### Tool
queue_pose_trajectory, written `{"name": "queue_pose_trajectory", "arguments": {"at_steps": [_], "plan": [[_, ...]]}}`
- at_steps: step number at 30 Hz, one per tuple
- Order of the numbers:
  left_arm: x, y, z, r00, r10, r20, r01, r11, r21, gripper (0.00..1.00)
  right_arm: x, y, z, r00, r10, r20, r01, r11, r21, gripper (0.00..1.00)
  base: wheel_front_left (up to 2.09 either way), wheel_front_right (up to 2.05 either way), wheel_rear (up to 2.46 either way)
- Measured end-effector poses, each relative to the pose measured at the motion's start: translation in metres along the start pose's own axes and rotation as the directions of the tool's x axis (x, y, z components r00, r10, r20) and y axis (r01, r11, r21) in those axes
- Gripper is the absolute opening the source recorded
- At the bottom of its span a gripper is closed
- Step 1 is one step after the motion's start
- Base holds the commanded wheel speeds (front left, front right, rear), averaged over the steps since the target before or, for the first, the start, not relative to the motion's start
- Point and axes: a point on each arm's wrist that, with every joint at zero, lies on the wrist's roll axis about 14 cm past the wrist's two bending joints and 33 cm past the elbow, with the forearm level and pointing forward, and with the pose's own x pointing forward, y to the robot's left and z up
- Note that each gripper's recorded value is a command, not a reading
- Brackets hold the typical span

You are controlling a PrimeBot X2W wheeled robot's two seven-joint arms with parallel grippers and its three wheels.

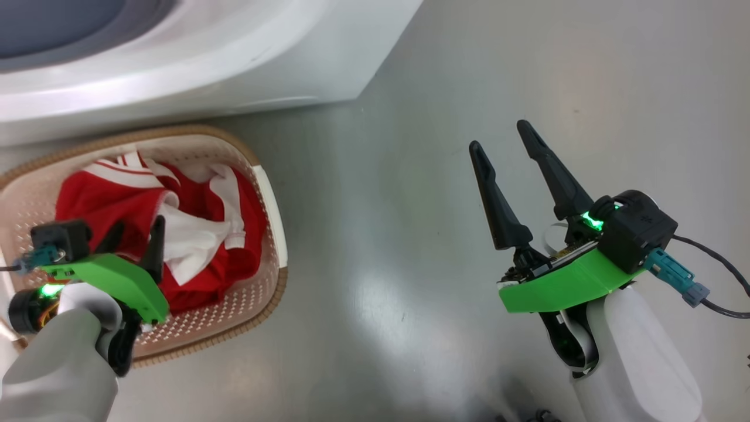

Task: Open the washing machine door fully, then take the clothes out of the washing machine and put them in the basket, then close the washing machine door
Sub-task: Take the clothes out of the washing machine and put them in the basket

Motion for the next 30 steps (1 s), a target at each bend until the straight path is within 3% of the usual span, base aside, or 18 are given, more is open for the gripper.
{"name": "queue_pose_trajectory", "arguments": {"at_steps": [18,30], "plan": [[-0.065,-0.008,0.066,0.971,0.005,0.240,-0.003,1.000,-0.010,1.00,-0.030,0.010,0.041,0.998,-0.009,0.061,0.010,1.000,-0.011,1.00,0.00,0.00,0.00],[-0.145,-0.030,0.118,0.859,-0.016,0.512,-0.008,0.999,0.045,1.00,-0.075,0.013,0.066,0.995,-0.034,0.098,0.036,0.999,-0.020,1.00,0.00,0.00,0.00]]}}
